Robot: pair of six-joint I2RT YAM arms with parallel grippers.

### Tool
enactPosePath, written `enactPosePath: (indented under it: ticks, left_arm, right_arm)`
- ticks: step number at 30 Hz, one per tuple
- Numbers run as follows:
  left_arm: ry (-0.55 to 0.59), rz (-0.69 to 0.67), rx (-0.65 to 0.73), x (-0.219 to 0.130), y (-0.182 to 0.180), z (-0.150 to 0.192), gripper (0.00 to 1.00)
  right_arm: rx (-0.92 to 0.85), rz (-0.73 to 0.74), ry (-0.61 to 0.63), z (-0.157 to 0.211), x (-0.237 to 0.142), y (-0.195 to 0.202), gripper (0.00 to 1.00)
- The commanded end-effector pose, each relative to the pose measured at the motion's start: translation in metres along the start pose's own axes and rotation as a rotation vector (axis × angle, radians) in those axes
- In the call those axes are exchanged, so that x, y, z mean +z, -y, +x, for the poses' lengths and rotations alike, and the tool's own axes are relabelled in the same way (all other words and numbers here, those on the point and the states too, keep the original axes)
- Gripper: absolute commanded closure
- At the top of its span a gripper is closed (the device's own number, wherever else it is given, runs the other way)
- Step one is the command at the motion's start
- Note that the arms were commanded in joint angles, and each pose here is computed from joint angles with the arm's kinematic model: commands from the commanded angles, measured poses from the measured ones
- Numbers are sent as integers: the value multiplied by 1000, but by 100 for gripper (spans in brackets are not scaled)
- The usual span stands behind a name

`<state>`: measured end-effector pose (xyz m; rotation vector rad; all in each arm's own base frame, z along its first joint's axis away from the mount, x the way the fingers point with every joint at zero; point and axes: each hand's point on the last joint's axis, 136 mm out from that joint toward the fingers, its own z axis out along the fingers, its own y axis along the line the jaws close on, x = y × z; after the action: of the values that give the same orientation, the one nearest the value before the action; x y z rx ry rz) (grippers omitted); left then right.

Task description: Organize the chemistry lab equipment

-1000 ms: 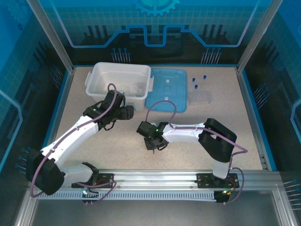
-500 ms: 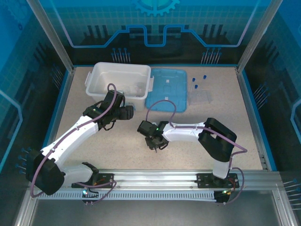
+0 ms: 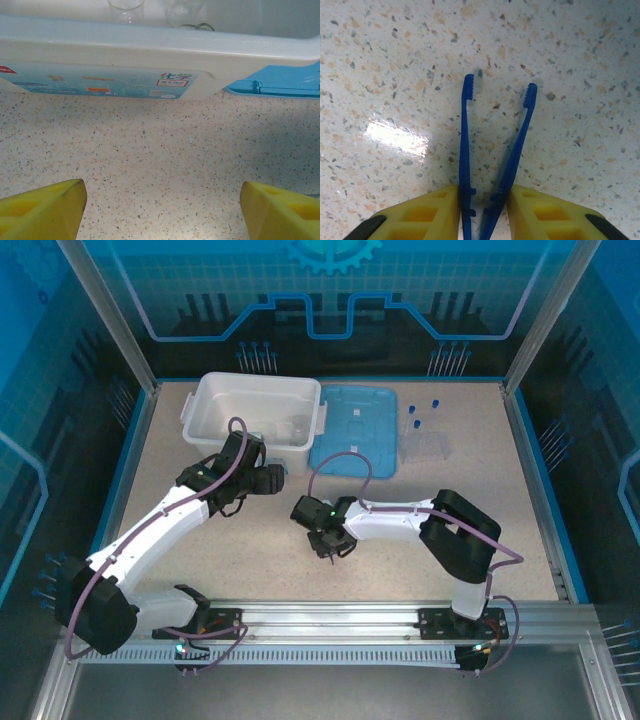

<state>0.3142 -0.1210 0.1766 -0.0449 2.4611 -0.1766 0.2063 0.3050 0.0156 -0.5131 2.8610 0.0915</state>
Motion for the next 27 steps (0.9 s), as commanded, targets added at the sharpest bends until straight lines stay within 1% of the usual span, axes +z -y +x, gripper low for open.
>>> enactPosePath:
  ticks: [1, 7, 10, 13, 18, 23, 27]
  left_arm:
    - [-15, 5, -12, 5, 0, 3, 19]
    - [-14, 5, -16, 5, -1, 3, 19]
    - [-14, 4, -16, 5, -2, 3, 19]
    - [-9, 6, -17, 3, -1, 2, 19]
    - [-3, 8, -20, 0, -1, -1, 19]
    - [10, 5, -34, -5, -5, -5, 19]
    - [34, 11, -71, -12, -11, -12, 19]
  right_arm:
    - [-2, 14, 0, -6, 5, 2, 67]
    - [-4, 15, -4, -7, 7, 1, 68]
    - [-10, 16, -9, -6, 9, 1, 71]
    - [-16, 21, -6, -6, 8, 2, 76]
    - [-33, 14, 9, -11, 2, 2, 80]
    - [-76, -11, 58, -23, -15, -2, 81]
    - [-124, -44, 136, -44, -44, -6, 81]
